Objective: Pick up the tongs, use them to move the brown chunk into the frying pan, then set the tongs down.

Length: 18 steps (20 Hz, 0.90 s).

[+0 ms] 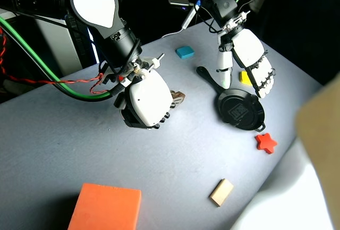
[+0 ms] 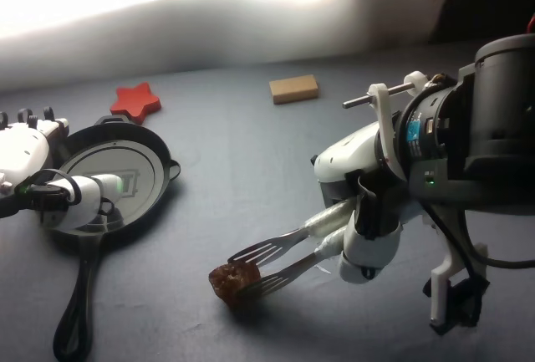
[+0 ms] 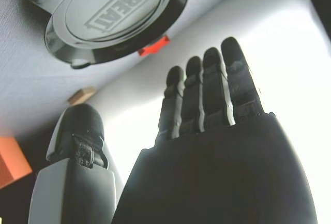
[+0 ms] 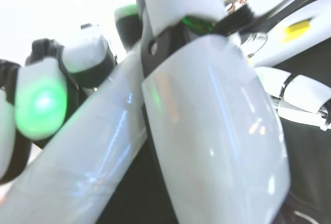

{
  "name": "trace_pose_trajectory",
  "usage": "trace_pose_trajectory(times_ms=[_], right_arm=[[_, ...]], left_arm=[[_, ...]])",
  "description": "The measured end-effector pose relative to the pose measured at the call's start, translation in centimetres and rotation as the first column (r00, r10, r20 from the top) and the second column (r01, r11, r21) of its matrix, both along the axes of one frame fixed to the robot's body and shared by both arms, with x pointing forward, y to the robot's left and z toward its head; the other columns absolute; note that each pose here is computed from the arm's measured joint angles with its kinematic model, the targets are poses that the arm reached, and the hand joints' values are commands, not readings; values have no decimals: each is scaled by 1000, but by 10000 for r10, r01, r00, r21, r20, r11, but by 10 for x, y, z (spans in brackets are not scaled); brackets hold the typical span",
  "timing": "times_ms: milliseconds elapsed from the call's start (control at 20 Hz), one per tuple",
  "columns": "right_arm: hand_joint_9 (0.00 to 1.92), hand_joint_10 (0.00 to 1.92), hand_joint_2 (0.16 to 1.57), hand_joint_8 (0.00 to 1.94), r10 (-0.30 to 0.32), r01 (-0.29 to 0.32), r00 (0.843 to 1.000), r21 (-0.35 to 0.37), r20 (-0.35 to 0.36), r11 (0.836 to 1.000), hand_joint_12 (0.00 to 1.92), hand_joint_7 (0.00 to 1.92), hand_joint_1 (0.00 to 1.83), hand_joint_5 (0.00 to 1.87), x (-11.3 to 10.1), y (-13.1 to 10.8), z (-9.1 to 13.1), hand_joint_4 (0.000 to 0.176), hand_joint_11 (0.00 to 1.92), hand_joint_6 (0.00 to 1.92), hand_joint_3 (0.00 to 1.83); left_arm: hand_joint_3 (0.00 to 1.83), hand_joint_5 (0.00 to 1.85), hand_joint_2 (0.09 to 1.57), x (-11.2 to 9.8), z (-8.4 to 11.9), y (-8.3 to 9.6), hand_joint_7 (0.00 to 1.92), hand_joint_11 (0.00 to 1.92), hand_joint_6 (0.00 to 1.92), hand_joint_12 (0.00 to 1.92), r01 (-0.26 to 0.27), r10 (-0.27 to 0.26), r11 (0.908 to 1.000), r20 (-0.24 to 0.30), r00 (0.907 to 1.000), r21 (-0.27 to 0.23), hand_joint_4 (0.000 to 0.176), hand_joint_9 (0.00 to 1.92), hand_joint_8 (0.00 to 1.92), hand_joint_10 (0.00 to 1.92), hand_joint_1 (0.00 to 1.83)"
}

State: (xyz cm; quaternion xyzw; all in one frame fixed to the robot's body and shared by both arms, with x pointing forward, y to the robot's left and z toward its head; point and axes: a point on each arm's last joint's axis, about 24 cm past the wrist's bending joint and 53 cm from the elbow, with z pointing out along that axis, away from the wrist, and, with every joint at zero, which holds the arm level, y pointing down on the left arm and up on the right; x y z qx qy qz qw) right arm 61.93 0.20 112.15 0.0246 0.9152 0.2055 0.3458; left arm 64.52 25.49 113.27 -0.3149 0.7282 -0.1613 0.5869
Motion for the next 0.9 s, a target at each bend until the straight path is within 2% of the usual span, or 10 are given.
trace_pose_trajectory(times_ms=[250,450,550,700,750,800,900], right_arm=[[1598,1921,1412,1941,140,-140,9999,-3,4,9999,1921,1552,981,1394,-2,6,0,176,1697,1921,5],[1599,1921,1427,1941,243,-243,9997,24,-6,9997,1921,1538,960,1348,-4,11,0,176,1709,1921,8],[1592,1921,1394,1941,224,-224,9997,1,13,9997,1921,1521,1053,1341,-3,10,0,176,1706,1921,0],[1569,1921,1395,1941,162,-162,9999,39,-3,9999,1921,1512,1064,1376,-1,8,0,176,1669,1921,0],[1557,1921,1361,1941,39,-43,9999,252,158,9997,1921,1500,1120,1373,12,8,7,176,1654,1921,0],[1562,1921,1351,1941,-131,121,9994,330,313,9994,1921,1500,1188,1386,26,7,12,176,1657,1921,0],[1562,1921,1351,1941,-258,240,9988,423,428,9988,1921,1500,1188,1386,36,7,17,176,1657,1921,0]], left_arm=[[2,89,1275,2,1,4,109,0,0,275,-73,73,10000,38,10000,40,11,75,1,1,176],[1,90,1276,7,3,12,100,0,1,256,-240,238,9996,142,9996,126,6,74,1,3,175],[0,108,1276,9,4,16,113,0,5,268,-314,311,9994,172,9994,155,2,87,3,5,186],[2,73,1282,14,5,23,105,0,0,282,-411,407,9989,217,9989,219,11,87,0,2,133],[0,93,1276,19,6,30,113,0,6,308,-514,508,9984,252,9984,245,6,96,2,4,161],[2,75,1287,23,7,35,102,0,4,248,-592,584,9979,310,9978,264,4,75,1,3,131],[2,75,1287,26,9,41,102,0,4,248,-675,665,9973,354,9972,299,4,75,1,3,131]])
